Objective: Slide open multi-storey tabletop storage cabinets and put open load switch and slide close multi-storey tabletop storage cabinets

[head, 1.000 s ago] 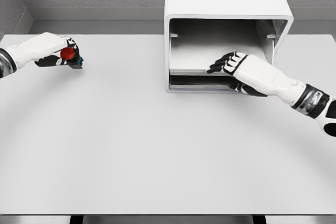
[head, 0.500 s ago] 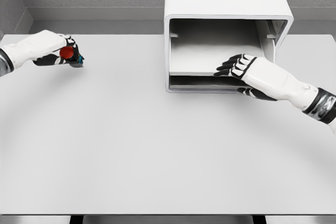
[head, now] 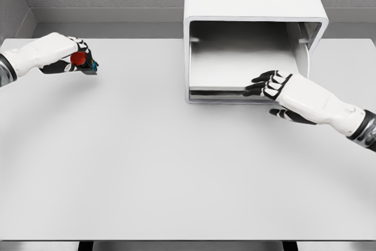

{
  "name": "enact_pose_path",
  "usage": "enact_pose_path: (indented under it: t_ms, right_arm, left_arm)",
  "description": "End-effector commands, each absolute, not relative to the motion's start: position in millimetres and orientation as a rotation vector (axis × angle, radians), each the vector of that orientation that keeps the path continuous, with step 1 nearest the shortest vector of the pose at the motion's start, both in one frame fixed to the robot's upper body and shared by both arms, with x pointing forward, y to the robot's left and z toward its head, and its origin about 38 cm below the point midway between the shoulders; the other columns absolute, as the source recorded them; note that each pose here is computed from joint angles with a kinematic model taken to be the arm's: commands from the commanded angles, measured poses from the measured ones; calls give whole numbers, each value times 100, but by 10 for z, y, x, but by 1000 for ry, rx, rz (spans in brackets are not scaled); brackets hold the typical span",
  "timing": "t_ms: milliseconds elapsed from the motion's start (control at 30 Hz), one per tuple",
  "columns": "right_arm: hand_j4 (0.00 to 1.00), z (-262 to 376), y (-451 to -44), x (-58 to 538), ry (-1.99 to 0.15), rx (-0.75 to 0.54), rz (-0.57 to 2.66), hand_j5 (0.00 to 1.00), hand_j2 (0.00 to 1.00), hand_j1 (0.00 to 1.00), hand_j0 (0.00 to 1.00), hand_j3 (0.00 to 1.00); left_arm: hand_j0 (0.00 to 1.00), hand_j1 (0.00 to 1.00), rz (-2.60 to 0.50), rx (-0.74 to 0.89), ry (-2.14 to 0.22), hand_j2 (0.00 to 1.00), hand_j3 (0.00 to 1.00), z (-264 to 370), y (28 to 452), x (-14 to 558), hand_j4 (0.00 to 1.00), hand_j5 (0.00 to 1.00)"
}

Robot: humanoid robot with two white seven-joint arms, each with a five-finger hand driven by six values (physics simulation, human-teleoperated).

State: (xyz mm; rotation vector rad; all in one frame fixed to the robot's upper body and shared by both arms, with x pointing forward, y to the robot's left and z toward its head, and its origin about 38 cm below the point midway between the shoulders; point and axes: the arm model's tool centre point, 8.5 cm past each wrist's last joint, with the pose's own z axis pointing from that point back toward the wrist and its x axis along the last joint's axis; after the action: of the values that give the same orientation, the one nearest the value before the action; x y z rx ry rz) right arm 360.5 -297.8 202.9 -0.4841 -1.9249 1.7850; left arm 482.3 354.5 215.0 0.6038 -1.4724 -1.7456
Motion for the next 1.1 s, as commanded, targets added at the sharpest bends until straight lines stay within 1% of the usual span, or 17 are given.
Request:
enact_pose_path:
  t_ms: [0,167,333,467,567,867,1000,1067]
  right_arm:
    - [82,2149,-2979,3580,-1951,-494,1787,82,82,82,82,82]
    - [83,2212,-2982,3566,-1961,-505,1796,83,83,83,83,83]
    - [83,2403,-3149,3538,-1958,-550,1786,83,83,83,83,83]
    - [78,2502,-3240,3537,-1961,-569,1762,78,78,78,78,78]
    - [71,2601,-3297,3534,-1963,-587,1759,71,71,71,71,71]
    - [70,2688,-3386,3529,-1950,-597,1757,70,70,70,70,70]
    - [68,2718,-3430,3525,-1939,-599,1757,68,68,68,68,68]
    - [65,2768,-3471,3537,-1943,-618,1745,65,65,65,65,65]
  left_arm:
    - [40,40,-1741,603,-1488,40,40,2182,3527,4819,40,40]
    - [40,40,-1749,592,-1506,40,40,2178,3471,4780,40,40]
    - [40,40,-1757,574,-1536,40,40,2184,3396,4724,40,40]
    - [40,40,-1770,573,-1548,40,40,2216,3409,4641,40,40]
    - [40,40,-1775,571,-1557,40,40,2225,3388,4616,40,40]
    - [40,40,-1779,567,-1607,40,40,2268,3302,4512,40,40]
    - [40,40,-1782,569,-1621,40,40,2293,3279,4490,40,40]
    - [40,40,-1780,563,-1626,40,40,2296,3271,4488,40,40]
